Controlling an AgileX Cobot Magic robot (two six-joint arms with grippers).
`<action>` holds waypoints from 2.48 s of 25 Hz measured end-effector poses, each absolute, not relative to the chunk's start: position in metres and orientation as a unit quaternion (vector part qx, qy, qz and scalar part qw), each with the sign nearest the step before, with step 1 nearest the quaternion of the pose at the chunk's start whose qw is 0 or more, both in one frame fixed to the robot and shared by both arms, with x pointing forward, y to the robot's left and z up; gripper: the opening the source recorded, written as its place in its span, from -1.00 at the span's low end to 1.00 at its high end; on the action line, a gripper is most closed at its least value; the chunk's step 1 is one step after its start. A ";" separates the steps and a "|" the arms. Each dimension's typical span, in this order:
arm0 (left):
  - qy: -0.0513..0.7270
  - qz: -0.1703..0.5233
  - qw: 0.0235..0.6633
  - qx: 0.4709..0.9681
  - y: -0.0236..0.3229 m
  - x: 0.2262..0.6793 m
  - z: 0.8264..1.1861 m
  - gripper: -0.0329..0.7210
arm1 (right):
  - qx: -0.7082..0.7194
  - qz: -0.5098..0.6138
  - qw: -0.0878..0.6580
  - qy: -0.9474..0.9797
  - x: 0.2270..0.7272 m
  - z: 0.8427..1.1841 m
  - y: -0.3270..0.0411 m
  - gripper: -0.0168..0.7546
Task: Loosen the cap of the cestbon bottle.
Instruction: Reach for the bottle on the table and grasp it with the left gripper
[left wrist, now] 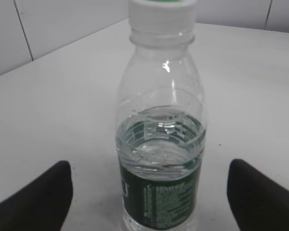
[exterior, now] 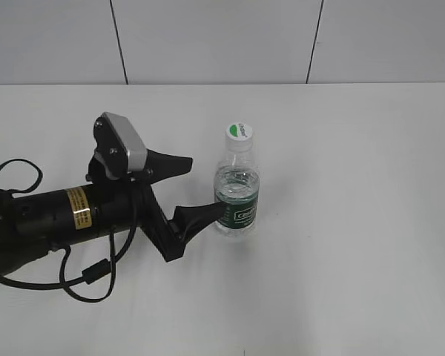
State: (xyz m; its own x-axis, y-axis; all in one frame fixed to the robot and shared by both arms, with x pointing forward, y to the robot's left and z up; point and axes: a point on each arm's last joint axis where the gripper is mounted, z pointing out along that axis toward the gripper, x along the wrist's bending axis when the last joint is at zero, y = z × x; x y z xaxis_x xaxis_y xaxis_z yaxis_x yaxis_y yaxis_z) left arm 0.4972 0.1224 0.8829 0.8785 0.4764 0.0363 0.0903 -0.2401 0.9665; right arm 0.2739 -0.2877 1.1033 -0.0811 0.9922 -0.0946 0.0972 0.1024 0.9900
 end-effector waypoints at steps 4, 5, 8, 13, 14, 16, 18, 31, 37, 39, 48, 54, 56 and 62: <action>0.162 0.159 0.590 0.775 0.117 0.504 0.880 0.65 | 0.480 0.467 0.479 0.567 0.274 1.103 -0.288 0.55; 0.155 0.154 0.591 0.777 0.115 0.506 0.878 0.65 | 0.480 0.467 0.479 0.567 0.274 1.103 -0.288 0.55; 0.135 0.138 0.590 0.784 0.109 0.511 0.870 0.65 | 0.480 0.467 0.479 0.568 0.274 1.103 -0.288 0.55; 0.134 0.136 0.595 0.781 0.103 0.522 0.866 0.65 | 0.480 0.467 0.479 0.568 0.274 1.103 -0.288 0.55; 0.134 0.135 0.597 0.779 0.101 0.525 0.865 0.65 | 0.480 0.467 0.479 0.568 0.274 1.103 -0.288 0.55; 0.140 0.130 0.599 0.777 0.100 0.528 0.863 0.65 | 0.480 0.467 0.479 0.568 0.274 1.103 -0.288 0.55; 0.141 0.129 0.599 0.777 0.099 0.530 0.862 0.65 | 0.481 0.466 0.477 0.569 0.275 1.103 -0.288 0.55; 0.130 0.129 0.592 0.785 0.093 0.540 0.861 0.65 | 0.499 0.454 0.467 0.572 0.300 1.104 -0.291 0.55; 0.139 0.111 0.590 0.788 0.094 0.538 0.846 0.65 | 0.503 0.452 0.464 0.572 0.305 1.104 -0.292 0.55; 0.138 0.111 0.593 0.786 0.092 0.540 0.845 0.65 | 0.504 0.450 0.463 0.574 0.306 1.104 -0.292 0.55; 0.124 0.106 0.602 0.782 0.079 0.543 0.847 0.65 | 0.506 0.449 0.460 0.575 0.307 1.103 -0.292 0.55; 0.125 0.103 0.600 0.783 0.079 0.543 0.843 0.62 | 0.506 0.450 0.461 0.574 0.308 1.103 -0.292 0.55; 0.125 0.103 0.599 0.785 0.079 0.542 0.843 0.50 | 0.505 0.450 0.462 0.573 0.308 1.103 -0.292 0.55; 0.089 0.086 0.591 0.797 0.077 0.537 0.841 0.18 | 0.505 0.450 0.462 0.573 0.308 1.104 -0.293 0.55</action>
State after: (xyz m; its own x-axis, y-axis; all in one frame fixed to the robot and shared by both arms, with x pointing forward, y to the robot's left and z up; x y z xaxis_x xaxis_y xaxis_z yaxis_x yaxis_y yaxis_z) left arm 0.5366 0.0775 0.8410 0.9694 0.2434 0.0313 0.0411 -0.2864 0.9572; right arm 0.3077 -0.2925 1.1035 -0.0624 0.9952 -0.0748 0.1636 0.0841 0.9829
